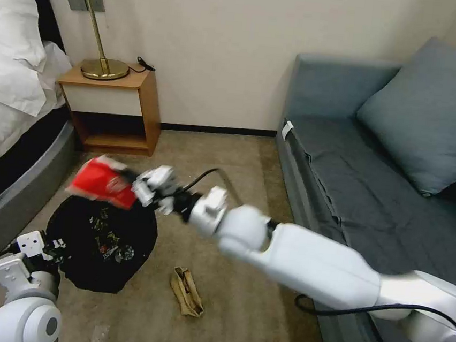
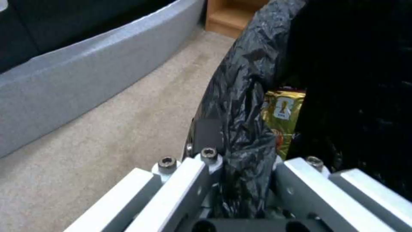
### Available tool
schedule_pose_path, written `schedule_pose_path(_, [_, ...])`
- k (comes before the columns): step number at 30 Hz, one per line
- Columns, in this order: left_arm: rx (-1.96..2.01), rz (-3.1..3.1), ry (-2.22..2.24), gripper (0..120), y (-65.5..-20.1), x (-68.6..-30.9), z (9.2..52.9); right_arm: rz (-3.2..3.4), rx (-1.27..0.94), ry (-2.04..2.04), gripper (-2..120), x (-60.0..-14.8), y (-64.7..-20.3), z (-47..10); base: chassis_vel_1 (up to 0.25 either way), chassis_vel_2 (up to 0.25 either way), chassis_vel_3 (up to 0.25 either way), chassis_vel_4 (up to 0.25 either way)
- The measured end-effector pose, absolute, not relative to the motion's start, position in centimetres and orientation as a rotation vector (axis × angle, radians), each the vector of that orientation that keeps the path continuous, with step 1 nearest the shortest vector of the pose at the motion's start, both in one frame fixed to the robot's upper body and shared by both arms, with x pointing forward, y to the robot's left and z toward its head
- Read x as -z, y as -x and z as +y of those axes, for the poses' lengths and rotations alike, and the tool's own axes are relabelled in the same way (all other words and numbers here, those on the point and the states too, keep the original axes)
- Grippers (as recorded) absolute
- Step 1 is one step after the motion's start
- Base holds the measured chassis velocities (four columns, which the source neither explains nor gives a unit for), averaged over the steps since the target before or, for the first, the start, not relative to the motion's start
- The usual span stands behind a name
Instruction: Pick up the trash bin, then pick up the garbage on the floor and place it into the trash bin.
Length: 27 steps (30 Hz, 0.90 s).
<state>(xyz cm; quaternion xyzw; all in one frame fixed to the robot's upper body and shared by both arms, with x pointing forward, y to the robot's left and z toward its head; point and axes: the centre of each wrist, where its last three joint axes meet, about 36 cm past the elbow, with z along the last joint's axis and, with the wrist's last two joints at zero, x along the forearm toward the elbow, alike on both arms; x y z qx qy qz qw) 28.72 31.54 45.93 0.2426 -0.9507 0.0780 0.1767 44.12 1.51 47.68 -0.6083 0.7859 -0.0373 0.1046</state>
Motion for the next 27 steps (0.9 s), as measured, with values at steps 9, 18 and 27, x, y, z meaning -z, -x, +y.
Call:
schedule_pose_path(9, [-0.223, -2.696, -0.677, 2, -28.7, -46.2, 30.9, 2.374, 0.313, 1.805, 1, -40.2, -43.5, 4.2, 0.0, 0.0, 0.0, 0.0])
schedule_pose_path(18, [-0.224, -2.694, -0.677, 2, -28.6, -46.1, 30.8, 2.389, 0.365, 1.759, 30, -40.0, -44.7, 3.6, 0.0, 0.0, 0.0, 0.0])
schedule_pose_path(27, [-0.223, -2.694, -0.678, 2, -28.7, -46.1, 30.8, 2.408, 0.271, 1.581, 65, -45.3, -46.6, 2.7, 0.0, 0.0, 0.0, 0.0])
